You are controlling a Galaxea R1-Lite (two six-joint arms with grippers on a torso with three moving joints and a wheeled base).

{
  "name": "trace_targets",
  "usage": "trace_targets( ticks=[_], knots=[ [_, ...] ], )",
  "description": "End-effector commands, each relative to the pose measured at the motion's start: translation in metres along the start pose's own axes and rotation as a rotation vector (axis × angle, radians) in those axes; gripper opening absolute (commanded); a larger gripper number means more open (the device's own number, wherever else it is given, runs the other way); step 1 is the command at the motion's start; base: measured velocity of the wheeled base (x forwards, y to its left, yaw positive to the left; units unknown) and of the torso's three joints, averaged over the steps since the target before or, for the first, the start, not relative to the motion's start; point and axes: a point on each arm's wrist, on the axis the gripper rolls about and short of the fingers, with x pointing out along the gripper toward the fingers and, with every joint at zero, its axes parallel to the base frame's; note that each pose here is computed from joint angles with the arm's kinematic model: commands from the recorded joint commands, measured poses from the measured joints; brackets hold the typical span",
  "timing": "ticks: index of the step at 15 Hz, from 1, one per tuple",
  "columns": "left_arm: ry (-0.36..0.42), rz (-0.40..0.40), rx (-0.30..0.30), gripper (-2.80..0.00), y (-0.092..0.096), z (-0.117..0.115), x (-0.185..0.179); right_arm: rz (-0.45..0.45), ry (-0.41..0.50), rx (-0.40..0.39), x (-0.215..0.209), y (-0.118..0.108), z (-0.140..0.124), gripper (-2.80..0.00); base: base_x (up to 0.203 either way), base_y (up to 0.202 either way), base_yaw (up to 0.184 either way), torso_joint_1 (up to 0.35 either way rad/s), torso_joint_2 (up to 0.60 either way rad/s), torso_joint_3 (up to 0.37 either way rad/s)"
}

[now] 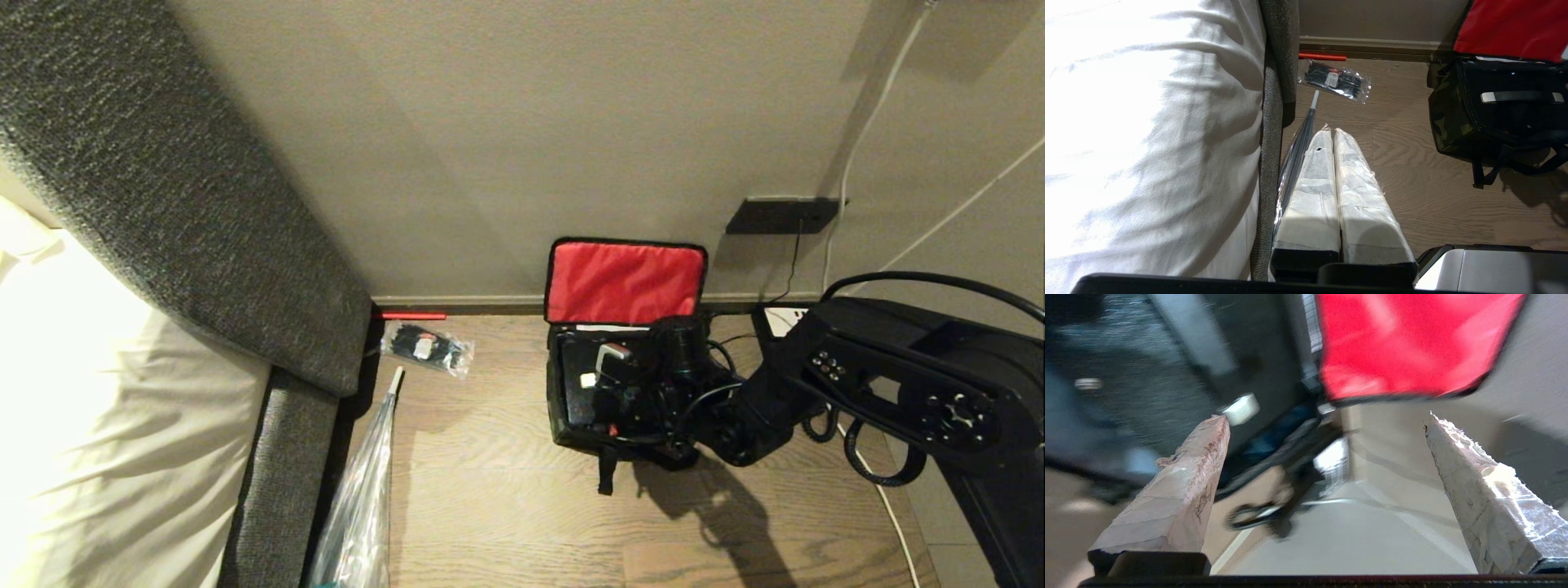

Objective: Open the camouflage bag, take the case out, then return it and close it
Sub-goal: Grip the handle

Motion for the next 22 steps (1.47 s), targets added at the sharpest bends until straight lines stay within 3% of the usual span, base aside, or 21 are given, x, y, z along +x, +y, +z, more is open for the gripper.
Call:
trace_targets(
  ticks=[1, 3, 8, 16, 22],
  knots=[
    [0.0, 0.0, 0.0, -2.8, 0.0, 0.0, 0.0, -0.028, 0.022, -0.071, 0.009, 0.0, -0.007, 0.0, 0.0, 0.0, 0.0, 0.0, 0.0, 0.0],
    [0.0, 0.0, 0.0, -2.8, 0.0, 0.0, 0.0, -0.03, 0.038, -0.116, 0.016, 0.01, -0.01, 0.0, 0.0, 0.0, 0.0, 0.0, 0.0, 0.0],
    [0.0, 0.0, 0.0, -2.8, 0.0, 0.0, 0.0, -0.073, 0.056, -0.11, 0.038, 0.04, -0.005, 0.0, 0.0, 0.0, 0.0, 0.0, 0.0, 0.0],
    [0.0, 0.0, 0.0, -2.8, 0.0, 0.0, 0.0, -0.113, 0.009, -0.06, 0.035, 0.057, 0.015, 0.0, 0.0, 0.0, 0.0, 0.0, 0.0, 0.0],
    [0.0, 0.0, 0.0, -2.8, 0.0, 0.0, 0.0, -0.088, 0.021, -0.082, 0.036, 0.072, 0.013, 0.0, 0.0, 0.0, 0.0, 0.0, 0.0, 0.0]
  ],
)
